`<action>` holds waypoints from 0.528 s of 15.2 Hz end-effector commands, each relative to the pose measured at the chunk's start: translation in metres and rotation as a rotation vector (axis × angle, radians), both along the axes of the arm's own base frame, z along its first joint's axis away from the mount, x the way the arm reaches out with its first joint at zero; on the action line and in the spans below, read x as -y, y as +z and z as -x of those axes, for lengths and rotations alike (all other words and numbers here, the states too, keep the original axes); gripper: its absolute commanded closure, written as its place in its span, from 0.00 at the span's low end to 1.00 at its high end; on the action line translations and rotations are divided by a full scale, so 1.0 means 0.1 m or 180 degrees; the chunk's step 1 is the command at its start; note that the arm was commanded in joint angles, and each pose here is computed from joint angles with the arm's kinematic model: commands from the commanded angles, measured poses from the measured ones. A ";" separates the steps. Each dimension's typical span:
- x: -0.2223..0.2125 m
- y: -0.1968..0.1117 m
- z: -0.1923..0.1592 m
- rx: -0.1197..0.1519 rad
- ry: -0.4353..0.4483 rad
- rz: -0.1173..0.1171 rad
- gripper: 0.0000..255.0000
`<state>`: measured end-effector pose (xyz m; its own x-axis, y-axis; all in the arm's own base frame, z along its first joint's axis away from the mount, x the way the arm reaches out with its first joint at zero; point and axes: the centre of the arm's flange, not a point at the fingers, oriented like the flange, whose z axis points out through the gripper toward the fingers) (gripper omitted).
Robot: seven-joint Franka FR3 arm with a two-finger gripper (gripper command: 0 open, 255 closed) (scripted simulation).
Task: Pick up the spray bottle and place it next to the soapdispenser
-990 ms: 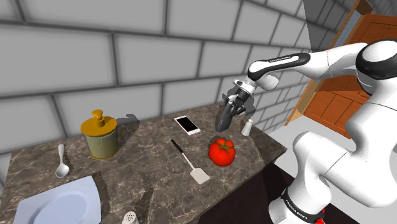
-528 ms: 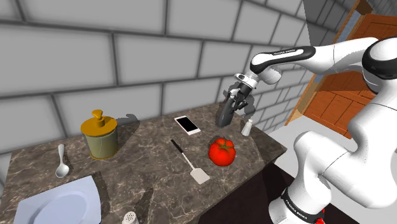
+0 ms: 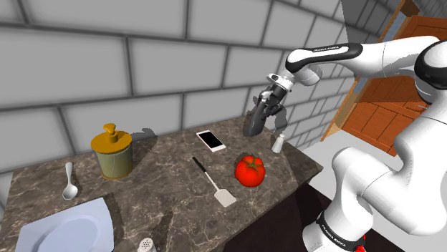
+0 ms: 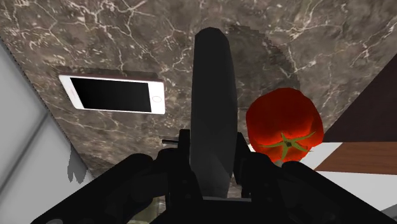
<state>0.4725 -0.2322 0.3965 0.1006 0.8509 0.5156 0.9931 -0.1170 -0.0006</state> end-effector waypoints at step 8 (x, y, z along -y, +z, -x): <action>0.00 0.47 0.00 -0.0001 0.0001 0.0000 1.00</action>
<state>0.4730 -0.2323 0.4376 0.1004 0.8509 0.5157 0.9931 -0.1169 -0.0006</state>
